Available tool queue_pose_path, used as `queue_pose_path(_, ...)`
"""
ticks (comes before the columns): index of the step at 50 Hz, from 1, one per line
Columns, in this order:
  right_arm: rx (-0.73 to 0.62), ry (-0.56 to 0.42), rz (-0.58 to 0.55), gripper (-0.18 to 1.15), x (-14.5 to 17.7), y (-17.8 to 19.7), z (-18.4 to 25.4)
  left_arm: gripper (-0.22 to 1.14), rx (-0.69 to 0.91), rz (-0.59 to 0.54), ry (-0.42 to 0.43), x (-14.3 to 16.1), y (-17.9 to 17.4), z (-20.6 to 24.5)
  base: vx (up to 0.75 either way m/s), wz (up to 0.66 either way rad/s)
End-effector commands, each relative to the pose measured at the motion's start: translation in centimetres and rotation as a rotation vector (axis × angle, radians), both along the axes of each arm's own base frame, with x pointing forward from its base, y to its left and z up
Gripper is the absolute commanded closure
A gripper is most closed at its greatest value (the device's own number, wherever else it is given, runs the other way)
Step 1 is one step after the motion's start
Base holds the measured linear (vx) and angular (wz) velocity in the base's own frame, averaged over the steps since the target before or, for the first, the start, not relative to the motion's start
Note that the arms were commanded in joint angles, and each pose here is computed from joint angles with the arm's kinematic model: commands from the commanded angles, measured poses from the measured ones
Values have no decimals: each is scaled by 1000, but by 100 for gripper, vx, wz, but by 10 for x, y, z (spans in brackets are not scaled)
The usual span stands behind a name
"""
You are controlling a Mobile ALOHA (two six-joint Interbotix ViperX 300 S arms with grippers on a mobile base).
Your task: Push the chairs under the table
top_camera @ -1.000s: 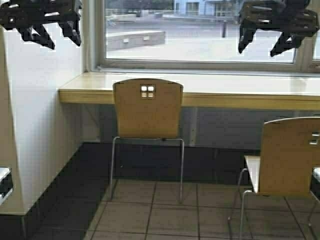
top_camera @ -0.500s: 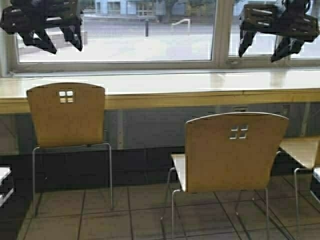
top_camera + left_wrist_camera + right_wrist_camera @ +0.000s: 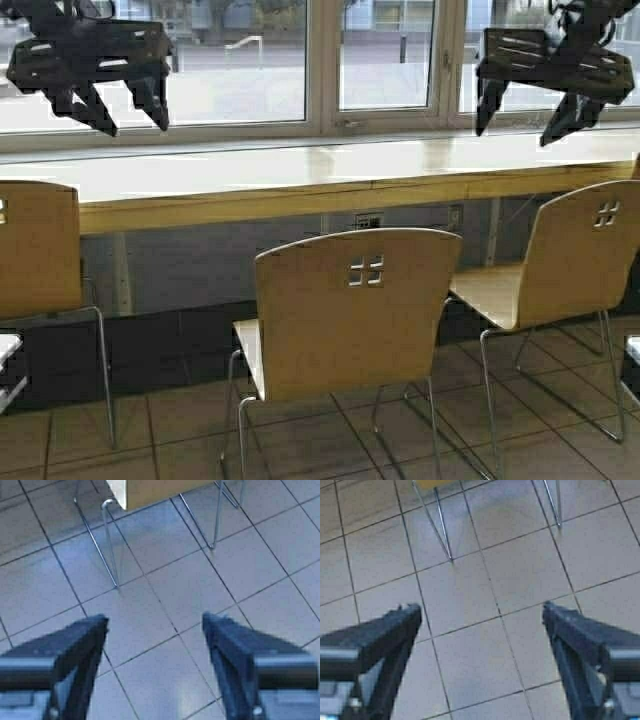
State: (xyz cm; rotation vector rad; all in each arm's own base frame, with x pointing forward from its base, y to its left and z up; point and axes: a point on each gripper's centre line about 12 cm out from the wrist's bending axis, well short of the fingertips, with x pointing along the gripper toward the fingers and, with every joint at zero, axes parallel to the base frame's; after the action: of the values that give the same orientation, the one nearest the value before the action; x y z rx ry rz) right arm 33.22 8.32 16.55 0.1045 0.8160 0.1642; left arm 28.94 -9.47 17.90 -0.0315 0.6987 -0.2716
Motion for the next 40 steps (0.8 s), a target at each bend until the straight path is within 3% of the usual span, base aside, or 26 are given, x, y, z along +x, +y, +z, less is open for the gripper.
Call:
queue_pose_path(1,19,-13,-7,-6,6,3,7,0,-12,-3,-10,6,-2,8,14,-13)
queue_pose_path(20,51,23,-38,-6,6,4,-2,0,-50,35,26,3,-2,1,19,-10)
queue_pose_path(31,94,76,-81,-6,-2,3,-14,0,-185,160,119,6,-4,-10,26,-4)
queue_pose_path(40,135,93,-117,-6,10,7,-18,0,-397,392,232,18,-8,-30,23,-6)
